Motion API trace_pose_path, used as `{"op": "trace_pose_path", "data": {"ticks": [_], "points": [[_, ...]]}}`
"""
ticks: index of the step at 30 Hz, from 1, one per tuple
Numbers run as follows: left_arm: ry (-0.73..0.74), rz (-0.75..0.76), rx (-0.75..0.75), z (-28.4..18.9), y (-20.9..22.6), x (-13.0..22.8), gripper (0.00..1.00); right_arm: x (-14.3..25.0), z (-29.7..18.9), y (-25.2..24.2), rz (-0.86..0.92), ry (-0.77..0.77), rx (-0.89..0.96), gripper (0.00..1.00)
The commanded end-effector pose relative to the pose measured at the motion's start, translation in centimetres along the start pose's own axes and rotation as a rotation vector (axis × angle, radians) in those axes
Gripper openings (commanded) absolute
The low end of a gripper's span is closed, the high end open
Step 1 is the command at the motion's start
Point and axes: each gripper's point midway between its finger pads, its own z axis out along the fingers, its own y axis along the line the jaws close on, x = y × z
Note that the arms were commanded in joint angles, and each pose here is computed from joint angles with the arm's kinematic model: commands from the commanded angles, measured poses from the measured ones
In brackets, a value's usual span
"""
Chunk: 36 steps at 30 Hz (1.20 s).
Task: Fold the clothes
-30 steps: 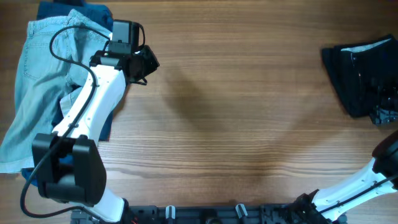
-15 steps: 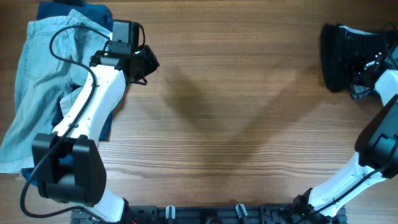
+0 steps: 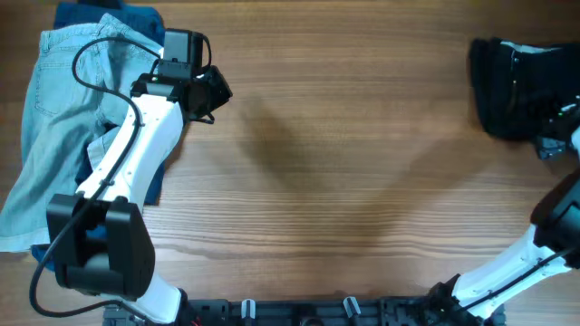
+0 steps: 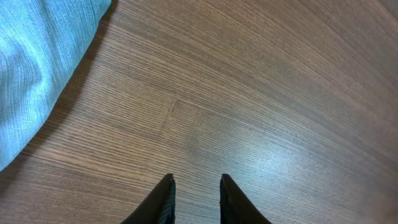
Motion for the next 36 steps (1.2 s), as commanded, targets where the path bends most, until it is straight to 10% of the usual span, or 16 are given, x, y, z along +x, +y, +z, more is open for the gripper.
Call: {"op": "trace_pose_path", "data": {"ticks": [1,13,23,28,36], "points": [[-0.022,-0.01,-0.006,-0.4,0.1,-0.4,0.24,-2.5,-1.3,-0.2,-0.08,-0.093,-0.006,1.0],[-0.032,-0.009,0.002,-0.4,-0.1,-0.7,0.26,-3.7,-3.9,1.2,-0.076,-0.147,-0.033,1.0],[-0.074,0.007,0.033,-0.5,-0.9,-1.7,0.32,0.6,-17.3,7.7,-0.149,-0.12,-0.208,1.0],[-0.152,0.062,0.084,-0.8,-2.2,-3.6,1.0,7.7,-27.7,16.8,-0.552,-0.163,-0.556,1.0],[-0.139,0.06,0.076,-0.7,-1.9,-3.3,1.0,20.8,-43.0,19.9,-0.961,-0.325,-0.855,1.0]]}}
